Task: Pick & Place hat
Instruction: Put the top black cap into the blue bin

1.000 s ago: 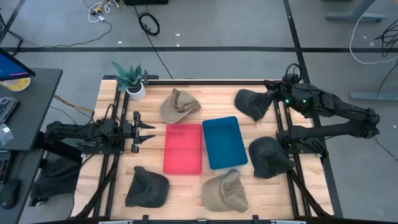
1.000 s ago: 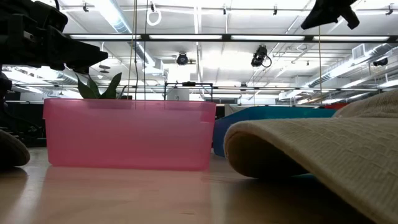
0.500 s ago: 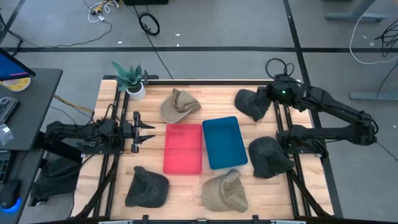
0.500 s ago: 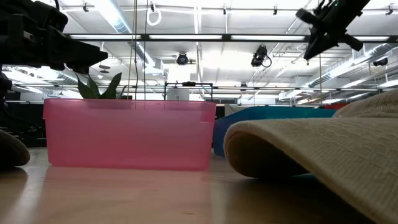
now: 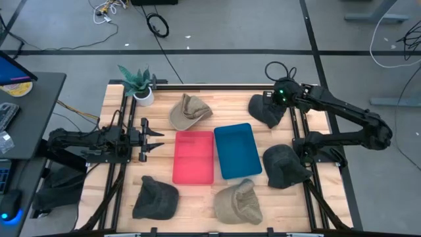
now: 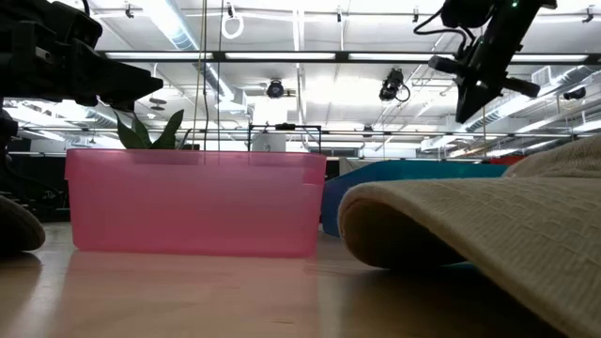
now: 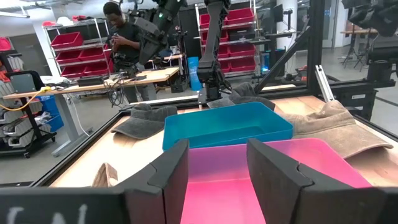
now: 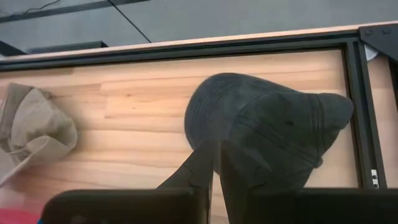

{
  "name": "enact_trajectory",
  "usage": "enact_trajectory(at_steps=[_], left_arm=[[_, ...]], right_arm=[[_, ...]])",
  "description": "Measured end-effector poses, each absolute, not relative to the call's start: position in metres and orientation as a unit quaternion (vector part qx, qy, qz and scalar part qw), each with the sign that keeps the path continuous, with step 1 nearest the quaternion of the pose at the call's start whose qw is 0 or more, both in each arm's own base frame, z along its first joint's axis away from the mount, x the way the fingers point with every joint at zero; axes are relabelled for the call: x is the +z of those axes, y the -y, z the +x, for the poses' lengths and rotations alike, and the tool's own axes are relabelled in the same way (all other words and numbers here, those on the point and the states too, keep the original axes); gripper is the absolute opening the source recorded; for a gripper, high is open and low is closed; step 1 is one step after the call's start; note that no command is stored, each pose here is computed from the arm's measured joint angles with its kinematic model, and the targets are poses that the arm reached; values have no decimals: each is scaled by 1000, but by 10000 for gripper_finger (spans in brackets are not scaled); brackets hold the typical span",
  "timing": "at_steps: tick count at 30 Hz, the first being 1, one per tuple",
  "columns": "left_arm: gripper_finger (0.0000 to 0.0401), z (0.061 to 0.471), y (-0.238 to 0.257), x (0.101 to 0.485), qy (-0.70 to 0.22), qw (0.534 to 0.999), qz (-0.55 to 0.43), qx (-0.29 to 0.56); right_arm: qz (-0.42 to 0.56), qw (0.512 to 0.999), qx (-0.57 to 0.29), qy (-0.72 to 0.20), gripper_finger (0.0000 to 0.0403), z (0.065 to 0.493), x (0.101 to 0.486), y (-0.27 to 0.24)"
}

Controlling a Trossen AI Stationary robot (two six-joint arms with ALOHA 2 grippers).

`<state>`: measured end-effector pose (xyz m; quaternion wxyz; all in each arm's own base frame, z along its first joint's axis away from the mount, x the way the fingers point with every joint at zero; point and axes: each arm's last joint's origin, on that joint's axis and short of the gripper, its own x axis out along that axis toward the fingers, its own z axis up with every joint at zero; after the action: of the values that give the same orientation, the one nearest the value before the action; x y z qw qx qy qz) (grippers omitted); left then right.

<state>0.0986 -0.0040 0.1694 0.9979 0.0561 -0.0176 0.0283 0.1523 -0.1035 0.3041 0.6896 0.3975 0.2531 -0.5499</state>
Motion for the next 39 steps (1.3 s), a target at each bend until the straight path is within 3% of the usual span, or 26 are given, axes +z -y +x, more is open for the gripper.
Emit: enact_trajectory(at_steps=[8, 15, 23, 31, 39], left_arm=[[165, 99, 4, 169, 18, 998, 56, 28], [165, 99, 4, 169, 18, 998, 56, 28], [165, 99, 4, 169, 18, 998, 56, 28], [165, 99, 4, 169, 18, 998, 56, 28], [165, 99, 4, 169, 18, 998, 56, 29]], right_arm=[[358, 711, -538, -277, 31, 153, 304, 105], [257, 790, -485, -274, 31, 166, 301, 112], [228, 860, -403, -214, 31, 183, 265, 118], [158, 896, -387, -148, 31, 186, 242, 121], [149, 900, -385, -141, 32, 186, 240, 121]])
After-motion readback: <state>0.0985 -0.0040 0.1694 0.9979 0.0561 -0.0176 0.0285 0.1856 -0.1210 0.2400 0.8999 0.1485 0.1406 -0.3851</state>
